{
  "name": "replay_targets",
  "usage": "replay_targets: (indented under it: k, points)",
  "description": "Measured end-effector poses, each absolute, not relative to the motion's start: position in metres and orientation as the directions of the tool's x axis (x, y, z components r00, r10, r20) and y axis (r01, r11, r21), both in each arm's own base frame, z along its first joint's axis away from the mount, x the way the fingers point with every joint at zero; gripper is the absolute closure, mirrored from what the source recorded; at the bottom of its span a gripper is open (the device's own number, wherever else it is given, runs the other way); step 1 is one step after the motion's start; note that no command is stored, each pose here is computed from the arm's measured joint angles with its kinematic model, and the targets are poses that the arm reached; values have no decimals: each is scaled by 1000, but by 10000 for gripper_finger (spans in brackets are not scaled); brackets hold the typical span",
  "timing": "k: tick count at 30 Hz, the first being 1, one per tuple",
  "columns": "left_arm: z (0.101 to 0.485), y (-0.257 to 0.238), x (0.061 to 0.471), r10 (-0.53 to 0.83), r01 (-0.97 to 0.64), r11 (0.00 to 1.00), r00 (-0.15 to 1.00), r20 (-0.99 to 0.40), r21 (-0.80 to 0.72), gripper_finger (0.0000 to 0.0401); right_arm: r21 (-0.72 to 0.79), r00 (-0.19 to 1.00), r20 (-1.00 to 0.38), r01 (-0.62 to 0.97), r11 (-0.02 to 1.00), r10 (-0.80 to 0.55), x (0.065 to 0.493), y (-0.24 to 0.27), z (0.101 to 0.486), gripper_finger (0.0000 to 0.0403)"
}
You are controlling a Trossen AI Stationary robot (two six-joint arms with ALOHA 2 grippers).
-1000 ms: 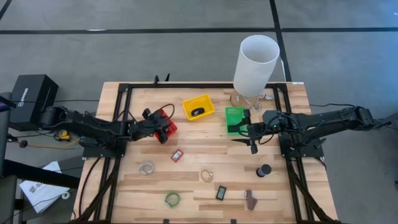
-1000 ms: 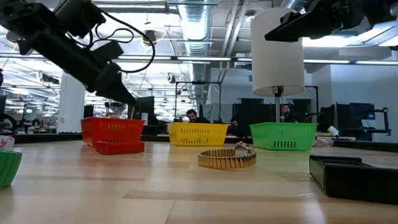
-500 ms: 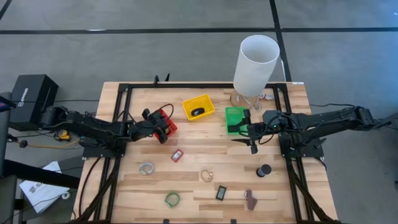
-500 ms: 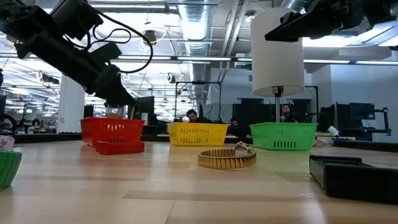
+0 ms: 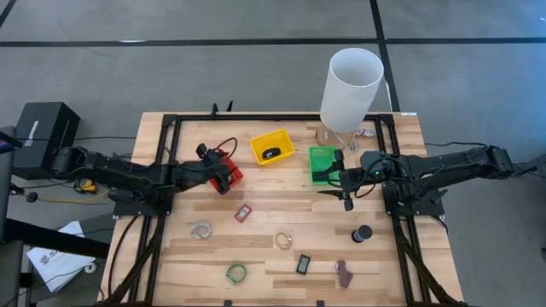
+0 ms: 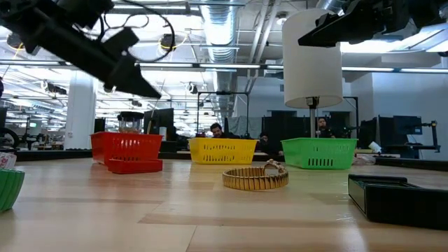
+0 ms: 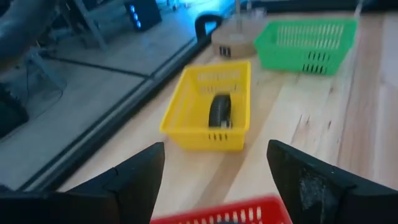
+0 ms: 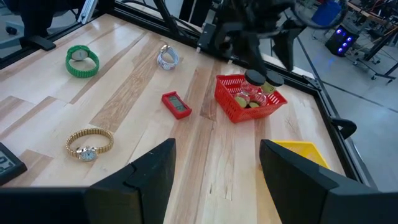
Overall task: Pick & Place Office items
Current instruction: Put the pale blue watch into the yellow basket
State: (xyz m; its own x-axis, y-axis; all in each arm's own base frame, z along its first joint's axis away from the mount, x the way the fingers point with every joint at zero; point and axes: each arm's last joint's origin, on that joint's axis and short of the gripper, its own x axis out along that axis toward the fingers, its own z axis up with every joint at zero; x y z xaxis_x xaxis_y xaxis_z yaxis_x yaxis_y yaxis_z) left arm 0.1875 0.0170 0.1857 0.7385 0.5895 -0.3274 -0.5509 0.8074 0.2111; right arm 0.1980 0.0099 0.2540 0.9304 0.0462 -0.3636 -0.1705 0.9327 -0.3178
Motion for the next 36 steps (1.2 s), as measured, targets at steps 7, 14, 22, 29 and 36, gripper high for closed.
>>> replay_targets:
  k: [7,14,22,29,36]
  points:
    - [209,7,193,503,-481,864,820,-272,148,133,-318,930,-364,-170,933,46,198,10,254,179]
    - [228,-19,205,394,-374,919,887,-241,127,149,-318,930,-364,-170,933,46,198,10,254,179]
    - [234,-50,225,309,-275,949,913,-266,156,159,-318,930,-364,-170,933,46,198,10,254,179]
    - [235,-65,243,281,-232,955,908,-309,185,160,-318,930,-364,-170,933,46,198,10,254,179]
    - [229,-79,259,150,-112,987,889,-432,112,160,-318,930,-363,-170,933,46,198,10,254,179]
